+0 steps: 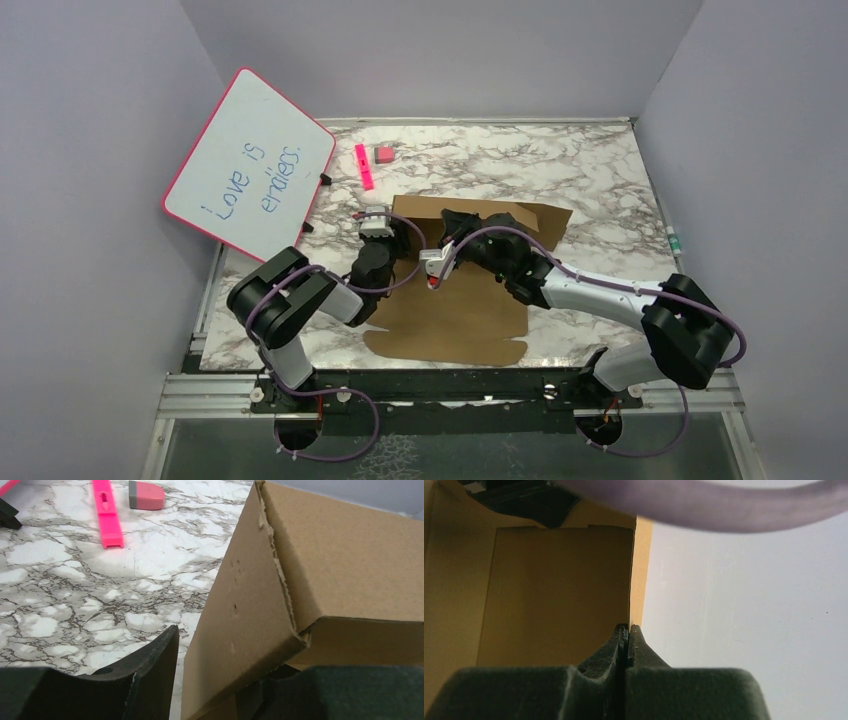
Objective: Fold the paper box
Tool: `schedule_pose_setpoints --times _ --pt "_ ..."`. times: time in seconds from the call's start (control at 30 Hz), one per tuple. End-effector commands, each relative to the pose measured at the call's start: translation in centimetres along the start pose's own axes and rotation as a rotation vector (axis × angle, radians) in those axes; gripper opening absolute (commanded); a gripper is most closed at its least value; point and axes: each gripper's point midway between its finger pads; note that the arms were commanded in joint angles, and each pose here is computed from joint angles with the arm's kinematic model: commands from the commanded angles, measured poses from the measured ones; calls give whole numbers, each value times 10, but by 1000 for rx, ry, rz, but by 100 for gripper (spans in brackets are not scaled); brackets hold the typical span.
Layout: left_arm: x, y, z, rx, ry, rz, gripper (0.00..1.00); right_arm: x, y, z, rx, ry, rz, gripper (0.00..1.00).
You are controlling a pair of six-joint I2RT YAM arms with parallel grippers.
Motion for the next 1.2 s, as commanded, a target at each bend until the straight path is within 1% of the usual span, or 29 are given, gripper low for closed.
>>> schedule_pose_setpoints --times 0.0,0.17,0.3,0.53,0.83,0.97,1.1,1.17 --pt "18 7 -13 -73 -38 -133 43 41 4 -6 -35 74 -135 2" --pt "23 8 -17 -113 -54 -211 42 49 3 -5 -26 100 -158 2" --pt "25 12 -16 -121 -75 -256 41 50 2 -4 -19 112 -160 2" --pt "28 12 -15 -131 -92 -338 34 50 0 0 -1 118 -153 2" --pt "41 9 -6 -102 -102 -435 25 48 -3 -2 -15 133 -133 2" --pt "47 8 -3 -83 -82 -480 23 46 -4 -3 -17 142 -120 2" --pt "55 4 -3 -66 -70 -534 22 42 -6 -9 -51 152 -98 2" --pt "62 -1 -4 -67 -67 -578 19 42 -6 -8 -45 154 -98 2"
Point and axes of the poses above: each gripper's point midway between its finger pads, its own y axis out along the fingers, its own x axis along the line the jaws close on, z = x × y, and after that the axes turned 10 degrees about y, right-handed
